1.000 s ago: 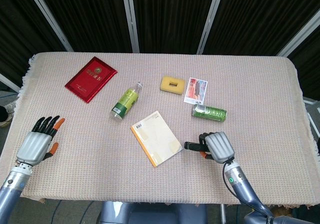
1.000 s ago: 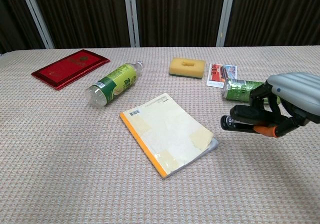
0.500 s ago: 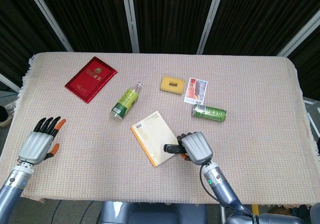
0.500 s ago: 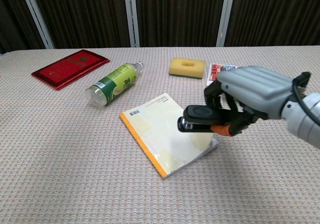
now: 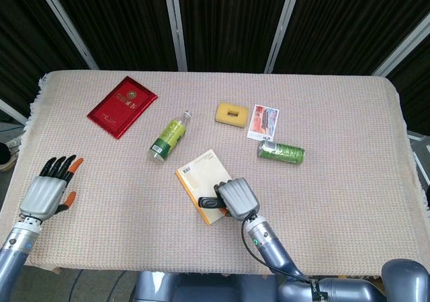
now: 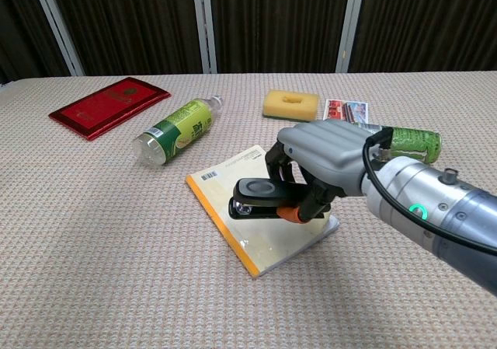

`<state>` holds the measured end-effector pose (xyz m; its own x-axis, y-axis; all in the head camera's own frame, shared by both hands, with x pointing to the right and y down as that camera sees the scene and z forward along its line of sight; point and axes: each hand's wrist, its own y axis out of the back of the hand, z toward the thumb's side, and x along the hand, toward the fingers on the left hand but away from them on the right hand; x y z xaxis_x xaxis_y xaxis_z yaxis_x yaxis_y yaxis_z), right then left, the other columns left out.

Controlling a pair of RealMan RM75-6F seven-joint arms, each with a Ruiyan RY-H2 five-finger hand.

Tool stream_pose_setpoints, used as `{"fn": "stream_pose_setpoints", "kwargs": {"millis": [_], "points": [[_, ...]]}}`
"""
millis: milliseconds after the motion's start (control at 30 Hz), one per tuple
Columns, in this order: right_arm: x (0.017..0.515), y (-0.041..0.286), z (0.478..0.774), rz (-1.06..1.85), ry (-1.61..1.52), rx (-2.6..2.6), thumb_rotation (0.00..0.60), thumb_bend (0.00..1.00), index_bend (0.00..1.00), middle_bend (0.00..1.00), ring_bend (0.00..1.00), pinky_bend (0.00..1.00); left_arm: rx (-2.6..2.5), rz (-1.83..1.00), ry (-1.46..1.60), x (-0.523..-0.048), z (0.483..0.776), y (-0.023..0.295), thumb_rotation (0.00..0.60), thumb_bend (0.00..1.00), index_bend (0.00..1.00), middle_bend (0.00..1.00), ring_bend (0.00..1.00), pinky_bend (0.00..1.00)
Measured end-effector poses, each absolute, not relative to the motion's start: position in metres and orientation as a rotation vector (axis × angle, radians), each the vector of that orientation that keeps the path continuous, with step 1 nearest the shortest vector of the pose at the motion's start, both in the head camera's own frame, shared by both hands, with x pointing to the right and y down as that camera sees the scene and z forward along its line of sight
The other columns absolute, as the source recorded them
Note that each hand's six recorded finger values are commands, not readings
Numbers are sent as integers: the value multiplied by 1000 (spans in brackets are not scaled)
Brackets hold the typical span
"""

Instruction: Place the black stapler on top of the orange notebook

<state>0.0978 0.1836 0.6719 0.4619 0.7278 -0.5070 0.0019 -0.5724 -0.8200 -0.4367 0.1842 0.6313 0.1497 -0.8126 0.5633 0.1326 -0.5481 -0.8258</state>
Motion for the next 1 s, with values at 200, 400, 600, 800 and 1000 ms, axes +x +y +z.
{"fn": "stream_pose_setpoints", "kwargs": {"millis": [200,400,600,800,1000], "points": [[89,175,685,1184,-599,-1947,600,317,634,587,620,699,-1639,-1521,686,-441,630,182,600,447,0,0,0,51],[82,171,695,1195,-588,-1958,600,316,634,587,620,698,-1649,-1534,689,-445,631,181,600,448,0,0,0,51],[73,170,704,1204,-578,-1967,600,317,634,588,621,699,-1652,-1535,702,-448,630,179,600,448,0,0,0,51],[66,172,710,1205,-571,-1971,600,316,634,587,621,699,-1659,-1530,707,-448,629,179,600,446,0,0,0,51],[66,173,715,1218,-567,-1956,600,304,582,548,609,699,-1664,-1525,708,-449,627,179,600,447,0,0,0,51]]}}
